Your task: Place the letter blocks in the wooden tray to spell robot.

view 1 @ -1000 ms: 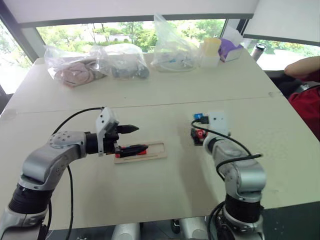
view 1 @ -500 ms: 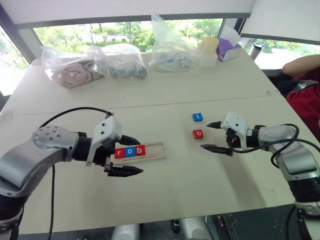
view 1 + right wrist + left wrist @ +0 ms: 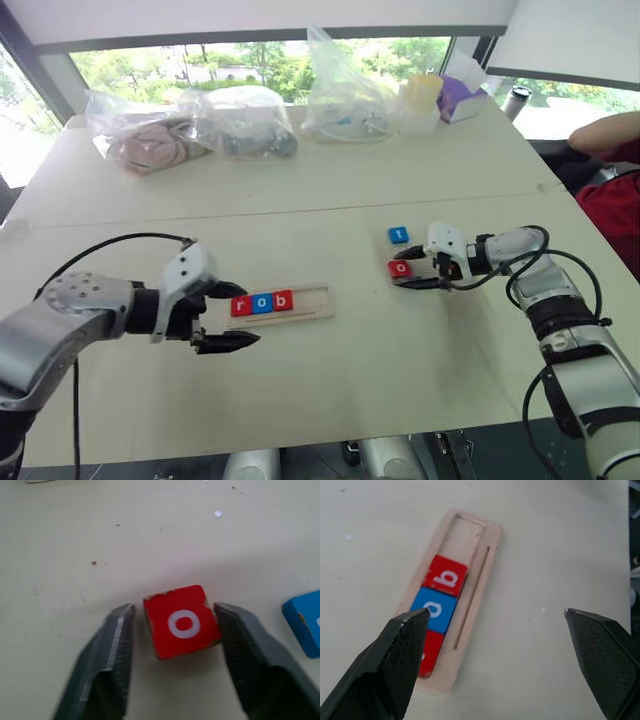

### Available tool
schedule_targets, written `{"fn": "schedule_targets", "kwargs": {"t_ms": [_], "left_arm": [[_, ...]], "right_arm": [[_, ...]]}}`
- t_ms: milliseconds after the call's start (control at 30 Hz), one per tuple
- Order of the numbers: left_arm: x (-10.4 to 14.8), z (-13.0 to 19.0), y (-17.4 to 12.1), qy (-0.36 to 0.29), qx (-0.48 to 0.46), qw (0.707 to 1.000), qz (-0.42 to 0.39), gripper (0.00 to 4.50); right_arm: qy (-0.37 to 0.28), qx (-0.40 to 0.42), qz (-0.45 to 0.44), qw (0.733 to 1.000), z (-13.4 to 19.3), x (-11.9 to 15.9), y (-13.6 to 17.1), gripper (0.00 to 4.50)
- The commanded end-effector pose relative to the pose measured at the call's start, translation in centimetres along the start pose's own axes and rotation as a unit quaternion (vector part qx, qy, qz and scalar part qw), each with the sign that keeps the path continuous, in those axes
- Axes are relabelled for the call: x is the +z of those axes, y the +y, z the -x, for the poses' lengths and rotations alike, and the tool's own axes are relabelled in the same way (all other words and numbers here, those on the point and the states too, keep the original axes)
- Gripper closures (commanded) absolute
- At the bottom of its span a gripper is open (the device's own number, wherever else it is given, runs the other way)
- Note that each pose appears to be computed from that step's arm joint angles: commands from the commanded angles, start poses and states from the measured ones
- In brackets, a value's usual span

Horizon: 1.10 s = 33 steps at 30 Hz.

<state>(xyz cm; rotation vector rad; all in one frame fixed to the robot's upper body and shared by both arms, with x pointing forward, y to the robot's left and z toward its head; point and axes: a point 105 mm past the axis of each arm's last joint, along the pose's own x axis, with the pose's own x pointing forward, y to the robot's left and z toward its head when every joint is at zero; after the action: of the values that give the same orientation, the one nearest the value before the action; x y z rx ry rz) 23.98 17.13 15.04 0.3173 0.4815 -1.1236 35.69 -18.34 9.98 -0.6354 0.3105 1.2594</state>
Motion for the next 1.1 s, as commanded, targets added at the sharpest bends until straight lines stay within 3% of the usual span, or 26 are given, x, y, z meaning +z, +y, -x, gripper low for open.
{"fn": "schedule_targets", "kwargs": {"t_ms": [33, 100, 233, 300, 400, 600, 967, 1100], "left_arm": [[1.9, 1.1, 0.3, -0.030, 0.018, 0.999, -0.028, 0.00], [2.0, 1.1, 0.3, -0.032, 0.017, 0.999, -0.031, 0.00], [1.9, 1.6, 0.6, -0.022, 0.023, 0.999, -0.035, 0.00], [1.7, 2.1, 0.9, -0.020, 0.032, 0.999, -0.036, 0.00], [2.1, 2.4, 0.9, -0.033, 0.034, 0.998, -0.037, 0.00], [0.7, 3.0, 0.7, -0.010, 0.042, 0.999, -0.025, 0.00], [-1.5, 2.6, -0.1, 0.026, 0.052, 0.998, -0.030, 0.00], [-1.3, 2.2, 0.1, 0.011, 0.054, 0.998, -0.025, 0.00]], "right_arm": [[0.000, -0.009, 0.005, 1.000, 0.3, 0.1, -0.6, 3.33], [-0.011, -0.018, 0.000, 1.000, 0.3, 0.7, -1.0, 3.33], [-0.099, -0.012, -0.023, 0.995, -1.3, 6.1, -1.1, 3.33], [-0.121, 0.020, -0.014, 0.992, -4.5, 9.5, 1.0, 3.33], [-0.115, 0.036, -0.005, 0.993, -7.4, 11.8, 3.3, 3.33], [-0.076, 0.073, 0.011, 0.994, -9.8, 13.4, 5.5, 3.33], [-0.026, 0.095, 0.024, 0.995, -11.0, 12.4, 6.5, 3.33], [-0.023, 0.095, 0.025, 0.995, -11.6, 12.4, 6.3, 3.33]]}}
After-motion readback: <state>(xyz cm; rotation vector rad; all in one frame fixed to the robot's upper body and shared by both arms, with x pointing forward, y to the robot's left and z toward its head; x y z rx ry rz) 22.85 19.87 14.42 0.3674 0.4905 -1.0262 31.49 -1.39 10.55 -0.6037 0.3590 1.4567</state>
